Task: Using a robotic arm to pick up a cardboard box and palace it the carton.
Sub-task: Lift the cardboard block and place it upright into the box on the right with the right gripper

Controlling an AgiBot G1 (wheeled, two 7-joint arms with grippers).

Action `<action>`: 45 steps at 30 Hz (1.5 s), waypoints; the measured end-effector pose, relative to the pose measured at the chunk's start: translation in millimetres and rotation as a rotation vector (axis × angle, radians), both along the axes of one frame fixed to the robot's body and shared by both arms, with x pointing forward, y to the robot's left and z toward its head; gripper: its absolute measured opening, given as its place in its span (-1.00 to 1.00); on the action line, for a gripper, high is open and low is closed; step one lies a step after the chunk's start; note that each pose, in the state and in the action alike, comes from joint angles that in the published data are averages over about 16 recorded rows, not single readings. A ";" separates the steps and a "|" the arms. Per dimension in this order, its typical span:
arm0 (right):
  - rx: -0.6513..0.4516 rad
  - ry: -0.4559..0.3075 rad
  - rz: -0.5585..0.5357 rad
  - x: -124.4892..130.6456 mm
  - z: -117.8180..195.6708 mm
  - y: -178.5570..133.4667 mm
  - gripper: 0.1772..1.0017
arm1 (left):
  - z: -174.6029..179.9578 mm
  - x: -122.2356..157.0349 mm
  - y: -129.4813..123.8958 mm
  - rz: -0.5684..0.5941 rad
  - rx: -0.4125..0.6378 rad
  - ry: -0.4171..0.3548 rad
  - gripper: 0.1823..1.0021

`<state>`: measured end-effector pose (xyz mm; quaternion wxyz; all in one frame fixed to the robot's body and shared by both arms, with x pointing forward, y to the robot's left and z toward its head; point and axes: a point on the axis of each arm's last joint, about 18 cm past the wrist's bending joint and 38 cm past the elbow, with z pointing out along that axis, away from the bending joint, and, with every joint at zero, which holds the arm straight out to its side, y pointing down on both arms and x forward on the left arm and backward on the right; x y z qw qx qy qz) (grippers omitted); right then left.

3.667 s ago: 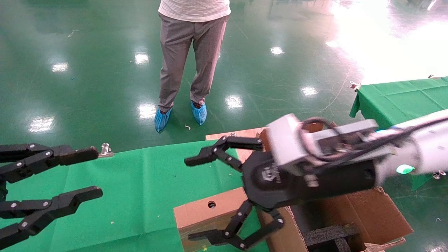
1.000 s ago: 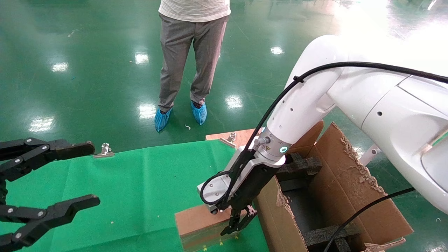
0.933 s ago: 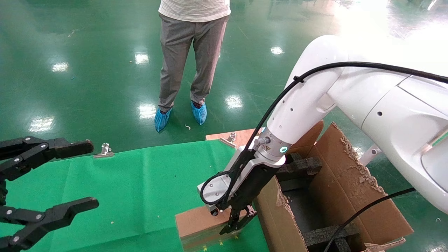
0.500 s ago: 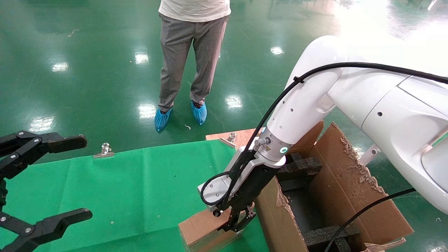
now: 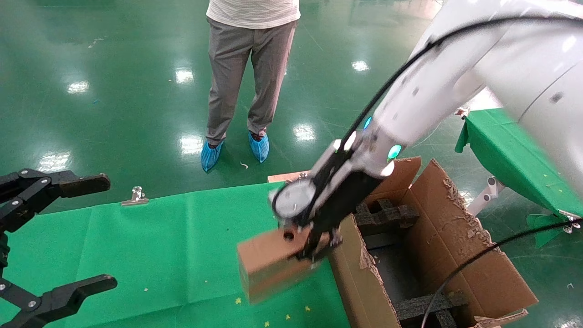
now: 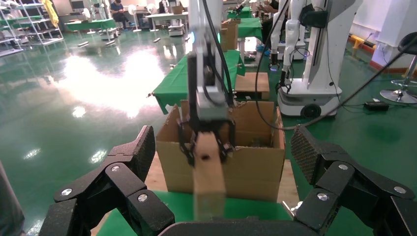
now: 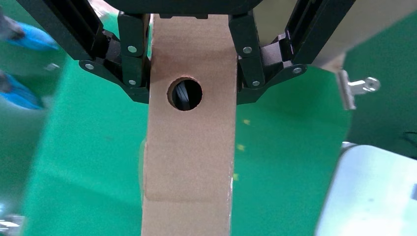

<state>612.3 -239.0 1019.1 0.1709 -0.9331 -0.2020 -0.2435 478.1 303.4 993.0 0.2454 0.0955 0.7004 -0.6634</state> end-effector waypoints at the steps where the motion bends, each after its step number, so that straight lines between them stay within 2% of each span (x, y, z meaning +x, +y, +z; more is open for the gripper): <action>1: 0.005 -0.015 -0.004 -1.5 8.8 -1.5 -0.42 | 0.0 0.0 0.0 0.000 0.000 0.000 0.99; 10: 0.051 -0.151 -0.020 -18.1 81.0 -10.6 -0.42 | 0.0 0.0 0.0 0.000 0.000 0.000 1.00; 19: 0.079 -0.227 -0.039 -30.9 119.0 -23.0 -0.42 | 0.0 0.0 0.0 0.000 0.000 0.000 1.00; 26: 0.073 -0.251 -0.122 -38.3 129.4 -56.8 -0.42 | 0.0 0.0 0.0 0.000 0.000 0.000 1.00; 33: 0.047 -0.260 -0.268 -52.5 131.7 -113.7 -0.43 | 0.0 0.0 0.0 0.000 0.000 0.000 1.00; 39: 0.033 -0.250 -0.399 -69.9 124.8 -164.0 -0.43 | 0.0 0.0 0.0 0.000 0.000 0.000 1.00; 45: 0.040 -0.220 -0.499 -84.8 108.7 -201.6 -0.43 | 0.0 0.0 0.0 0.000 0.000 0.000 1.00</action>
